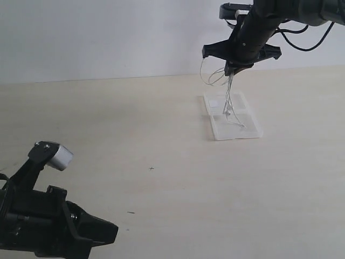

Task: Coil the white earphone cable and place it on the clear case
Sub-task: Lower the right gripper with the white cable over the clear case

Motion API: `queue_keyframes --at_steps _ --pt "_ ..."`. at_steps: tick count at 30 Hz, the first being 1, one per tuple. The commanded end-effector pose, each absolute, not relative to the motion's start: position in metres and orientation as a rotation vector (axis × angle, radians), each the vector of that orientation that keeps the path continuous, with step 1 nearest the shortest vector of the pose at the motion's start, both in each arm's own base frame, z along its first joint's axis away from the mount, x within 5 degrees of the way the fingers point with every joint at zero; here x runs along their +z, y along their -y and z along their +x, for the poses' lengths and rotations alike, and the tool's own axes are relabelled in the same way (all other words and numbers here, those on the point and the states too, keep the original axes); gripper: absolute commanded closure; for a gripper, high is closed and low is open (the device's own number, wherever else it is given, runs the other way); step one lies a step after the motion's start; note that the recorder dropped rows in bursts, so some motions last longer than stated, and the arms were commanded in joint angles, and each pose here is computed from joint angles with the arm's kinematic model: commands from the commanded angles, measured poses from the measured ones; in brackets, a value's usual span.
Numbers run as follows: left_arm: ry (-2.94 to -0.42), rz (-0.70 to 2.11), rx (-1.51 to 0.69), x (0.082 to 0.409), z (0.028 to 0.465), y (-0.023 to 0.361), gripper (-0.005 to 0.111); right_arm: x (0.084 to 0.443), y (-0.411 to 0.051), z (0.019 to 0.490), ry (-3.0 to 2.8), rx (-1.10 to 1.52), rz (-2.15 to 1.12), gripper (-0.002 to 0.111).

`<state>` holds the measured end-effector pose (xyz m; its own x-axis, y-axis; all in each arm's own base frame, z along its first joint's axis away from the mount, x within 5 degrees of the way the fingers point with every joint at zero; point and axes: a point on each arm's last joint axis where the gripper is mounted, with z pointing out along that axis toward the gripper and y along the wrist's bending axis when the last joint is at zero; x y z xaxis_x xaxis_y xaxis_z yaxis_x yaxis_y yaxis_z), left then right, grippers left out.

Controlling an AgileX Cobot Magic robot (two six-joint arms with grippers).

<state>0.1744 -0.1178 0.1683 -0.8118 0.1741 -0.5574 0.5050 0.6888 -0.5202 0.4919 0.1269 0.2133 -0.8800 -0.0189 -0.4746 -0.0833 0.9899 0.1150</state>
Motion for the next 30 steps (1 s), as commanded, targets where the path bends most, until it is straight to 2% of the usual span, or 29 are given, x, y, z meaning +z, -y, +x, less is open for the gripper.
queue_keyframes --at_steps 1,30 --pt "-2.434 0.523 -0.962 0.168 0.173 0.118 0.107 0.219 -0.123 0.498 -2.572 0.158 -0.029 0.108" --pt "-2.437 0.521 -0.947 0.167 0.174 0.118 0.107 0.195 -0.117 0.474 -2.908 0.059 -0.114 0.108"
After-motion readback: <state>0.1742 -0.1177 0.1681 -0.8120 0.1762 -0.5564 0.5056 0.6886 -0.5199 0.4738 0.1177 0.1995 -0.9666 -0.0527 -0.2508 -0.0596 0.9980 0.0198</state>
